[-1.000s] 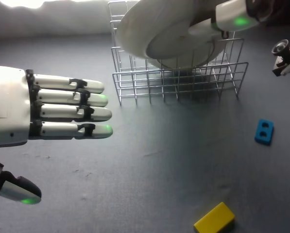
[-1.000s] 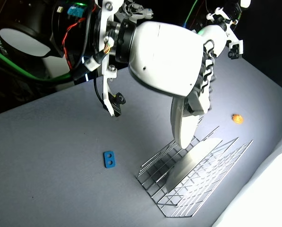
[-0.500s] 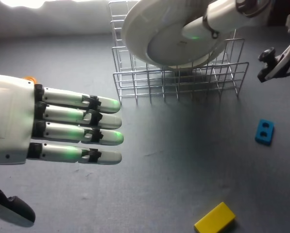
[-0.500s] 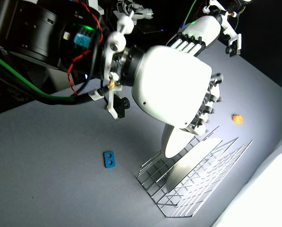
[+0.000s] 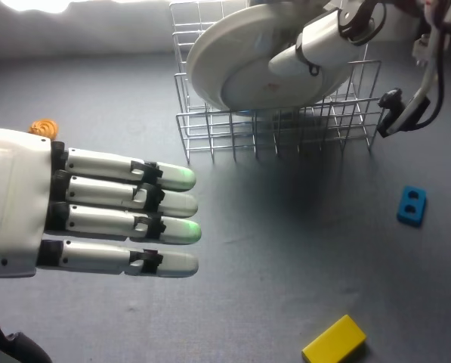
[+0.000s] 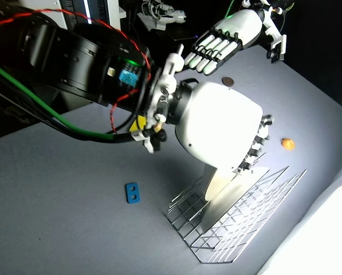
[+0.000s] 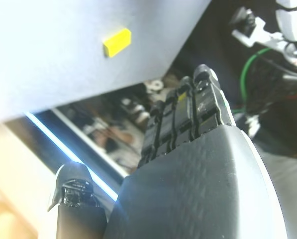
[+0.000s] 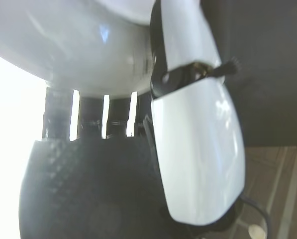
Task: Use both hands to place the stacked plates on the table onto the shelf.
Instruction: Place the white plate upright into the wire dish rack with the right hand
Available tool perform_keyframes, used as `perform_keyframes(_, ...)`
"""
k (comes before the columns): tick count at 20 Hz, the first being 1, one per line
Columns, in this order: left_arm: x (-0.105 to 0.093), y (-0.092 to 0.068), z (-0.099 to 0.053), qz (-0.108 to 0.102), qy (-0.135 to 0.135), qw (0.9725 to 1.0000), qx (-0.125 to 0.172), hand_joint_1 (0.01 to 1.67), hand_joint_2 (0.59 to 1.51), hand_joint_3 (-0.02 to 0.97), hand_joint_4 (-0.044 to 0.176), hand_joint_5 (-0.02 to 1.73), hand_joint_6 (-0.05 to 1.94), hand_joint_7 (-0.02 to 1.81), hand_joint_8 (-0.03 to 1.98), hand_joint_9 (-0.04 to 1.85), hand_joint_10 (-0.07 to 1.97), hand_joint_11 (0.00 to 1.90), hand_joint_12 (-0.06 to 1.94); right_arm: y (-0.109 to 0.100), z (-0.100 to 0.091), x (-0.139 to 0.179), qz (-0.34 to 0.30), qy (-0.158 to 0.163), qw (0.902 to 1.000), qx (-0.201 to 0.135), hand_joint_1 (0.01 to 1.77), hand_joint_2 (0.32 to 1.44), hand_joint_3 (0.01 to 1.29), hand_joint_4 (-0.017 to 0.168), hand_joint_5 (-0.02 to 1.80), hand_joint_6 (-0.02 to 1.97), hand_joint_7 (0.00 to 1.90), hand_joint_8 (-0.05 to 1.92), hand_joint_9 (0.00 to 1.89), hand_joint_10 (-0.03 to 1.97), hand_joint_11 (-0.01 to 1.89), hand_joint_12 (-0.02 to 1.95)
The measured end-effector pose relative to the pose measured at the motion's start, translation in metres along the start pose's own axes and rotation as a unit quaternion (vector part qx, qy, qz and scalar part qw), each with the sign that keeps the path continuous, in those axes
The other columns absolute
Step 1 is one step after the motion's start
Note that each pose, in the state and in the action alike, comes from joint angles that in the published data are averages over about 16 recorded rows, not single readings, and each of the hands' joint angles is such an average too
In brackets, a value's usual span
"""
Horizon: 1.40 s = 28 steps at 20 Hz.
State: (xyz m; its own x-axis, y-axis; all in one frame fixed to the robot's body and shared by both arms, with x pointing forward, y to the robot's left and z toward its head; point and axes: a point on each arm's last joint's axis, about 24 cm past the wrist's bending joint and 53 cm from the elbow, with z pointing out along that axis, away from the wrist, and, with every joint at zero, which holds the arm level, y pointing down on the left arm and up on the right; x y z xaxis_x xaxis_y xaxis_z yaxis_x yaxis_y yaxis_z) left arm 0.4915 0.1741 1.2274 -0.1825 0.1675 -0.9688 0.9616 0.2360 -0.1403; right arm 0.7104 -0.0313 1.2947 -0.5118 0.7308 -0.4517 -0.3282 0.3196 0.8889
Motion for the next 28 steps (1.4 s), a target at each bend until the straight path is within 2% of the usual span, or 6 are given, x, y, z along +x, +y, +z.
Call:
perform_keyframes(4, -0.003, -0.011, 0.000, -0.027, -0.006, 0.9994, 0.020, 0.02, 1.145, 0.014, 0.006, 0.02, 0.02, 0.02, -0.01, 0.02, 0.01, 0.01, 0.01, -0.012, 0.007, 0.003, 0.001, -0.001, 1.0000, 0.009, 1.37, 0.98, 0.01, -0.008, 0.91, 0.96, 1.06, 0.83, 1.01, 1.02, 0.88, 1.09)
perform_keyframes(9, 0.001, -0.019, -0.002, -0.034, 0.001, 0.9985, 0.042, 0.02, 1.146, 0.014, 0.006, 0.02, 0.02, 0.02, -0.01, 0.02, 0.01, 0.01, 0.01, -0.025, 0.011, 0.007, 0.001, -0.003, 0.9998, 0.019, 1.37, 0.99, 0.01, -0.009, 0.90, 0.96, 1.05, 0.86, 1.00, 1.03, 0.87, 1.10)
perform_keyframes(11, 0.004, -0.022, -0.003, -0.031, 0.007, 0.9981, 0.052, 0.02, 1.146, 0.015, 0.006, 0.02, 0.02, 0.02, -0.01, 0.02, 0.01, 0.01, 0.01, -0.029, 0.012, 0.008, 0.001, -0.003, 0.9998, 0.022, 1.37, 0.99, 0.01, -0.009, 0.89, 0.96, 1.05, 0.87, 1.00, 1.03, 0.86, 1.10)
perform_keyframes(15, 0.013, -0.025, -0.005, -0.012, 0.027, 0.9975, 0.065, 0.02, 1.146, 0.014, 0.006, 0.02, 0.02, 0.02, -0.01, 0.02, 0.01, 0.01, 0.01, -0.034, 0.012, 0.010, 0.001, -0.003, 0.9997, 0.026, 1.33, 1.02, 0.01, -0.009, 0.86, 0.95, 1.02, 0.79, 0.99, 0.85, 0.81, 1.11)
perform_keyframes(22, 0.029, -0.016, -0.008, 0.015, 0.059, 0.9965, 0.056, 0.02, 1.147, 0.014, 0.007, 0.02, 0.02, 0.02, -0.01, 0.02, 0.01, 0.01, 0.01, -0.037, 0.013, 0.011, -0.002, -0.003, 0.9996, 0.027, 1.24, 1.03, 0.01, -0.006, 0.81, 0.57, 0.97, 0.43, 0.97, 0.45, 0.69, 1.14)
perform_keyframes(28, 0.028, -0.005, -0.008, 0.021, 0.058, 0.9974, 0.038, 0.02, 1.147, 0.014, 0.007, 0.02, 0.02, 0.02, -0.01, 0.02, 0.01, 0.01, 0.01, -0.029, 0.012, 0.010, -0.019, -0.003, 0.9997, 0.017, 1.14, 1.03, 0.01, -0.003, 0.82, 0.22, 0.95, 0.09, 0.95, 0.11, 0.58, 1.17)
